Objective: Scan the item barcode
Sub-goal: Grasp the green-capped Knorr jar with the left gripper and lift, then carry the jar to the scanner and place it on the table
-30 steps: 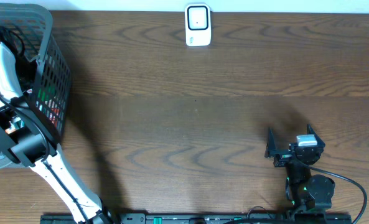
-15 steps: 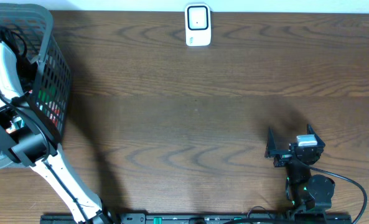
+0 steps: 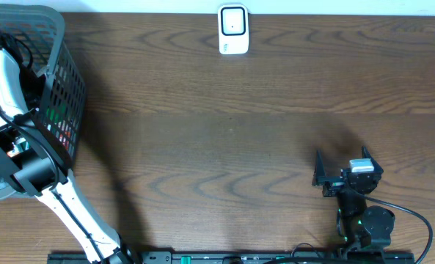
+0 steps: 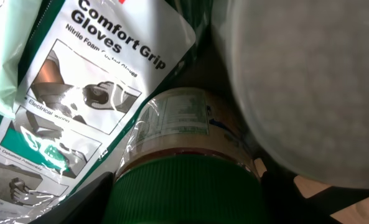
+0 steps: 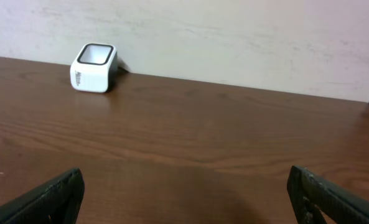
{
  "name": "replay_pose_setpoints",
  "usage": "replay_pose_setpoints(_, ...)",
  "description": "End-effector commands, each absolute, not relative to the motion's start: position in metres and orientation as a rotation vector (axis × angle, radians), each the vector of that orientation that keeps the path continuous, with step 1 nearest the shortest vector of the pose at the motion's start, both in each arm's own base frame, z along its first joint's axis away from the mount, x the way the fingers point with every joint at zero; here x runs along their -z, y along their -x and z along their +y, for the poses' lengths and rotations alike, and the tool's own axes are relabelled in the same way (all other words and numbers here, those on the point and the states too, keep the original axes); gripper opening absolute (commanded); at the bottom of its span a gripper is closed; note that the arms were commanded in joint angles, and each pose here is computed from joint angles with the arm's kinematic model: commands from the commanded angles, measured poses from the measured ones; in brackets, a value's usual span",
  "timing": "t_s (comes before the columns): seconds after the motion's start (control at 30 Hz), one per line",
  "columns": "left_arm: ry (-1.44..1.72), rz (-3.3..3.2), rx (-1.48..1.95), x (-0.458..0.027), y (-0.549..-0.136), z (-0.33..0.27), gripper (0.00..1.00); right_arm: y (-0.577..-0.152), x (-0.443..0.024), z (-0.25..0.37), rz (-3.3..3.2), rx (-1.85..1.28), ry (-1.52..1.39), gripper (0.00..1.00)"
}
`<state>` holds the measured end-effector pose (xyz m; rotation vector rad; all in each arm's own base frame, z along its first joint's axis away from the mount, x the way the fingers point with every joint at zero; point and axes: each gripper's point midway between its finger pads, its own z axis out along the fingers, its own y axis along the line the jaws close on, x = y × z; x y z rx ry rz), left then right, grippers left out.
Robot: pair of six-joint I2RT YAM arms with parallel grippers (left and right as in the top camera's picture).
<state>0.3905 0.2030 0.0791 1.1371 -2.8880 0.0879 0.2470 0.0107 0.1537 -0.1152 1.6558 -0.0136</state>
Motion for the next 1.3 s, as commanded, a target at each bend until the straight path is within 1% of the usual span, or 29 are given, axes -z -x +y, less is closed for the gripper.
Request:
replay_pose_setpoints(0.0,-1.199,-3.022,-0.075,-0.130,-0.401,0.214,0.58,-0.247,-0.153,0.011,1.660,0.006,0.105,0.99)
replay_pose_setpoints(0.1,-1.260,-3.098,-0.044,-0.164,-0.400,0.225,0.58,-0.247,-0.153,0.011,1.660,0.006,0.105,0.99)
replay_pose_setpoints(0.27,-1.425,-3.198,0.175,-0.230,-0.381,0.248,0.58,-0.247,-0.153,0.011,1.659,0.006,0.105,0.99)
replay_pose_setpoints(0.43,-1.556,-3.329,0.261,-0.297,-0.365,0.245,0.57,-0.247,-0.153,0.011,1.660,0.006,0.105,0.99)
replay_pose_setpoints(0.6,-1.613,-3.500,0.285,-0.360,-0.354,0.220,0.57,-0.247,-0.153,0.011,1.660,0.006,0.105,0.99)
replay_pose_setpoints(0.77,-1.470,-3.702,0.225,-0.404,-0.349,0.167,0.57,-0.247,-0.153,0.011,1.660,0.006,0.105,0.99)
replay_pose_setpoints(0.87,-1.299,-3.802,0.136,-0.415,-0.353,0.128,0.57,-0.247,-0.153,0.011,1.660,0.006,0.105,0.99)
replay_pose_setpoints(1.0,-0.966,-3.860,-0.012,-0.408,-0.360,0.067,0.57,-0.247,-0.153,0.011,1.659,0.006,0.105,0.99)
replay_pose_setpoints(1.13,-0.583,-3.820,-0.127,-0.381,-0.366,0.000,0.57,-0.247,-0.153,0.011,1.660,0.006,0.105,0.99)
replay_pose_setpoints(1.27,-0.245,-3.716,-0.169,-0.345,-0.370,-0.063,0.57,-0.247,-0.153,0.011,1.660,0.006,0.105,0.99)
